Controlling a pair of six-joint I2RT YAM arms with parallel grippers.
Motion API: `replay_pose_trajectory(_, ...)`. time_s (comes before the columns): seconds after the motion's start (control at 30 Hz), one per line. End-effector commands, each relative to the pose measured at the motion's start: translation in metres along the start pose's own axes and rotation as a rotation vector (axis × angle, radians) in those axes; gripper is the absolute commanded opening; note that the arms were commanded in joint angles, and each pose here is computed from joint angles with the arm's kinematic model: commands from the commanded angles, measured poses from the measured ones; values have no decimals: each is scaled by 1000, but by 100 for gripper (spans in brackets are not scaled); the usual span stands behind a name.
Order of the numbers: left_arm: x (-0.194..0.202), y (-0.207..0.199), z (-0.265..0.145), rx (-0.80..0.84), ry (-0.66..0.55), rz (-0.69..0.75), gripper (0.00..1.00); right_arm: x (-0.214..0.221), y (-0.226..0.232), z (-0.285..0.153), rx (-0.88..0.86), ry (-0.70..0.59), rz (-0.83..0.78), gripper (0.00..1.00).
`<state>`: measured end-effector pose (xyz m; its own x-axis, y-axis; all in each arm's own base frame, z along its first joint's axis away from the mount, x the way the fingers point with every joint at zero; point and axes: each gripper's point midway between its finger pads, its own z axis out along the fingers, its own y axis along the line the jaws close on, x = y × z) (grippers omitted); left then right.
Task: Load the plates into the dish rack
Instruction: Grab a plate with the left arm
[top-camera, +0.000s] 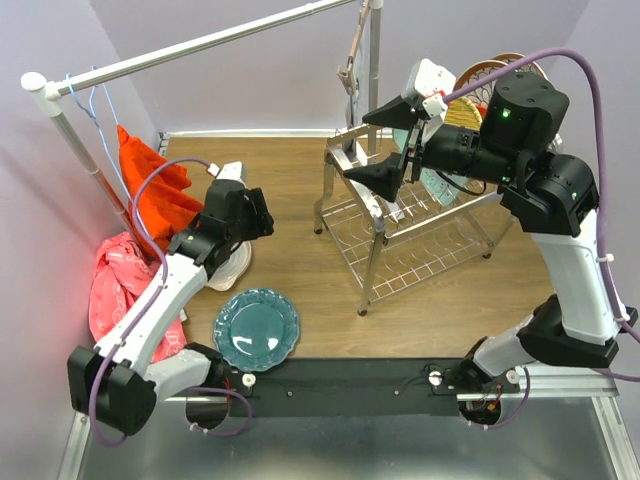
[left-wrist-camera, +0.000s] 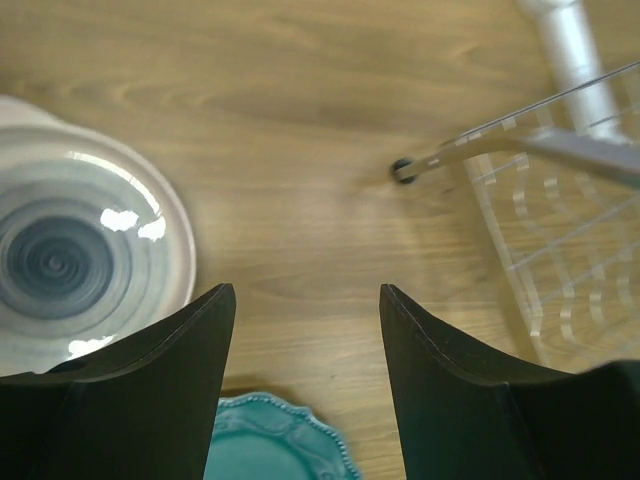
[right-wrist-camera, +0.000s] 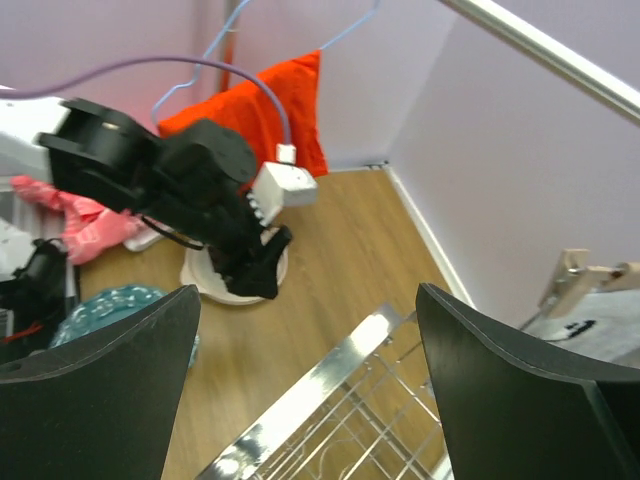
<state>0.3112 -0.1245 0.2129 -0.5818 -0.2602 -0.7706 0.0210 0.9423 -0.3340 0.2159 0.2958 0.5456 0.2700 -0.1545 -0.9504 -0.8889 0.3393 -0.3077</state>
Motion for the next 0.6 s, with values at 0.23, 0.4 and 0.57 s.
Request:
replay_pose_trajectory(0.23, 43, 51, 73, -297, 185, 40, 68, 19, 23, -21, -51, 55, 61, 99)
replay_pose_trajectory(0.4, 57, 80, 98, -496, 269, 37, 56, 22, 17, -23, -15, 69, 44, 99)
replay_pose_trajectory(0.57, 69, 89, 114, -556, 317, 36, 50, 24, 14, -26, 5, 76, 32, 99)
